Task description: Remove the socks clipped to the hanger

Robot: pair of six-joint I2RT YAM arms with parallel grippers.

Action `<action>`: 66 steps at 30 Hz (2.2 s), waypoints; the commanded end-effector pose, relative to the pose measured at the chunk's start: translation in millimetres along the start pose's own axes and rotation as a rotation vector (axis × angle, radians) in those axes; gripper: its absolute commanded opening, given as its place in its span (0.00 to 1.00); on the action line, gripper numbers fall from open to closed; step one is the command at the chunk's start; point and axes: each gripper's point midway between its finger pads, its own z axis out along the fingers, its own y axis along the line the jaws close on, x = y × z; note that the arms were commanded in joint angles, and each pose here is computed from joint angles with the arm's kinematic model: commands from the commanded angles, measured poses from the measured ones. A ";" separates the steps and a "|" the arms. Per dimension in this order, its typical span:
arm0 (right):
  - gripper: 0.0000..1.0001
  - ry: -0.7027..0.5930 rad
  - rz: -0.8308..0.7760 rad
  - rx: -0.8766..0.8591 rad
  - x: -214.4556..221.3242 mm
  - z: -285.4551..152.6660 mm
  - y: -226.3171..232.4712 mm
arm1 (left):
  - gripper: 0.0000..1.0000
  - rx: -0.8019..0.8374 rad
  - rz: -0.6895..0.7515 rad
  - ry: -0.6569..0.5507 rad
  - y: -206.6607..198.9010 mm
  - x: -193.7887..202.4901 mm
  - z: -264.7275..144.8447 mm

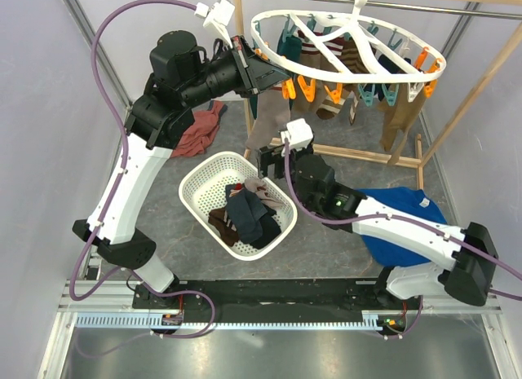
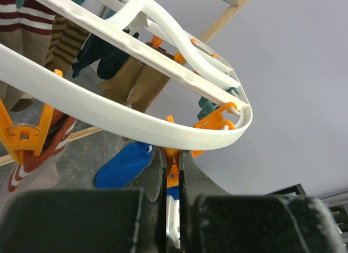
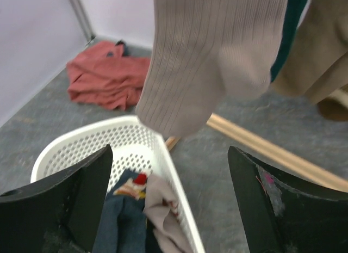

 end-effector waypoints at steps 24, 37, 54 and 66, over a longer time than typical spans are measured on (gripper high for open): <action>0.00 -0.205 -0.043 0.424 -98.1 70.0 -33.3 | 0.18 0.058 -0.066 -0.024 -11.2 -3.8 1.9; 0.00 -0.221 0.003 0.101 -97.8 34.9 -5.0 | 0.62 0.032 -0.023 -0.067 -12.5 -12.7 -8.8; 0.00 -0.227 0.062 0.046 -102.6 19.5 -3.0 | 0.63 -0.216 -0.049 -0.106 29.7 -16.0 -34.2; 0.00 -0.222 0.068 0.024 -106.2 13.3 -1.7 | 0.65 -0.161 0.090 -0.105 24.8 -30.6 -16.7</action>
